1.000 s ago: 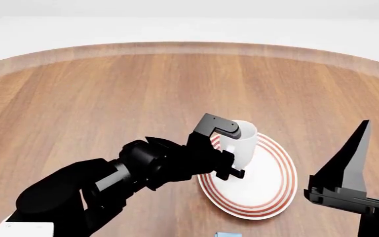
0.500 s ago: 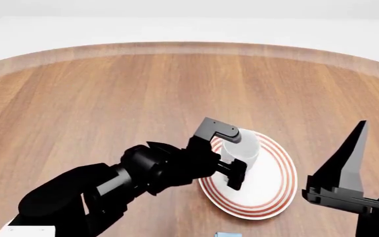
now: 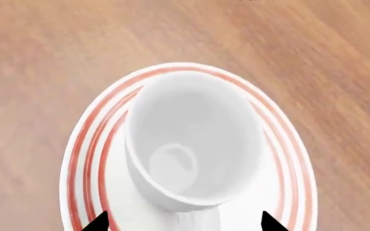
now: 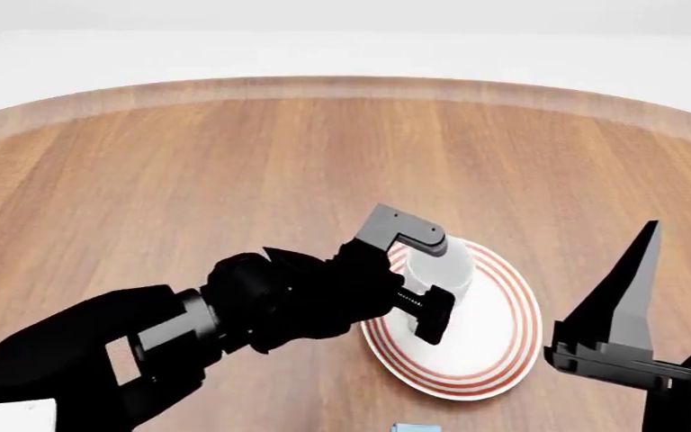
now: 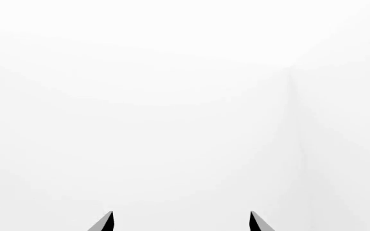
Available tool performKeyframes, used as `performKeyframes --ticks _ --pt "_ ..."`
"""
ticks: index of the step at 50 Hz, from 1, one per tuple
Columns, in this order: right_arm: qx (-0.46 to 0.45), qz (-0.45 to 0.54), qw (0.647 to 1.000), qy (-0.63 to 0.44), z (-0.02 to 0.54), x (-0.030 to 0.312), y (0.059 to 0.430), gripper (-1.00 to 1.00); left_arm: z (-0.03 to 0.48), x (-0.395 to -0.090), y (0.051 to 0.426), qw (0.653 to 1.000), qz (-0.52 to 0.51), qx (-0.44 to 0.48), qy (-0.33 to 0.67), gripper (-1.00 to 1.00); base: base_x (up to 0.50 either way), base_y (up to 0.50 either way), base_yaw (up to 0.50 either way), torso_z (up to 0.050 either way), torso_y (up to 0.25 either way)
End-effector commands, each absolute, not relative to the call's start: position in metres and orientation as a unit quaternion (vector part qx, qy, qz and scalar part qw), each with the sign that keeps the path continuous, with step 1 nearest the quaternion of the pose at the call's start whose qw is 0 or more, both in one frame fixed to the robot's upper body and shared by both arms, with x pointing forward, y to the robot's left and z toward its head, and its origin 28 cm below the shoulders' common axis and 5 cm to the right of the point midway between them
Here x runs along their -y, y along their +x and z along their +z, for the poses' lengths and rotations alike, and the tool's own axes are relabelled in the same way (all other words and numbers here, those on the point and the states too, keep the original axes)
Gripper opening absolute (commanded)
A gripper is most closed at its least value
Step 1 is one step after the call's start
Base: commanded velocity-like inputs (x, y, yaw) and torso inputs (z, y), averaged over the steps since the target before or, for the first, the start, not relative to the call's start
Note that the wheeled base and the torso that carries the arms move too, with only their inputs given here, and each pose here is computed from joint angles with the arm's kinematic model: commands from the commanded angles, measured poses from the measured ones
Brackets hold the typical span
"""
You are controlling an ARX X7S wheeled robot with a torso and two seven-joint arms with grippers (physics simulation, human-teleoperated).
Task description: Pick up the white mug and put it on the plate, and put the chocolate pudding to the right of the plate.
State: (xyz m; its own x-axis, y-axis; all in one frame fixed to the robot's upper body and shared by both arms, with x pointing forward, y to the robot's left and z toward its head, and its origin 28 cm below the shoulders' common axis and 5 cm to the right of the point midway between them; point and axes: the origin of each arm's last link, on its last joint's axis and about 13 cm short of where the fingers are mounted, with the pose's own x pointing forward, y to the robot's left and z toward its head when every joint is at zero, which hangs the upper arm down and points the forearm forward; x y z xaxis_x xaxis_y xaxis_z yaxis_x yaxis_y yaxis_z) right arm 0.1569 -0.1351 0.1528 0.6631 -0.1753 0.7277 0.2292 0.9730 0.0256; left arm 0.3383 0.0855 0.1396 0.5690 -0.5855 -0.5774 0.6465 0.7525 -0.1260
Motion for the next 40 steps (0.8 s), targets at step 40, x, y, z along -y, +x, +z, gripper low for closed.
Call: performKeyframes --ticks 40 --pt "0.392 -0.105 0.913 -0.038 0.15 0.132 0.157 1.0 0.249 -0.139 0.229 0.932 -0.341 -0.042 0.113 1.0 0.0 0.0 0.0 0.0 0.0"
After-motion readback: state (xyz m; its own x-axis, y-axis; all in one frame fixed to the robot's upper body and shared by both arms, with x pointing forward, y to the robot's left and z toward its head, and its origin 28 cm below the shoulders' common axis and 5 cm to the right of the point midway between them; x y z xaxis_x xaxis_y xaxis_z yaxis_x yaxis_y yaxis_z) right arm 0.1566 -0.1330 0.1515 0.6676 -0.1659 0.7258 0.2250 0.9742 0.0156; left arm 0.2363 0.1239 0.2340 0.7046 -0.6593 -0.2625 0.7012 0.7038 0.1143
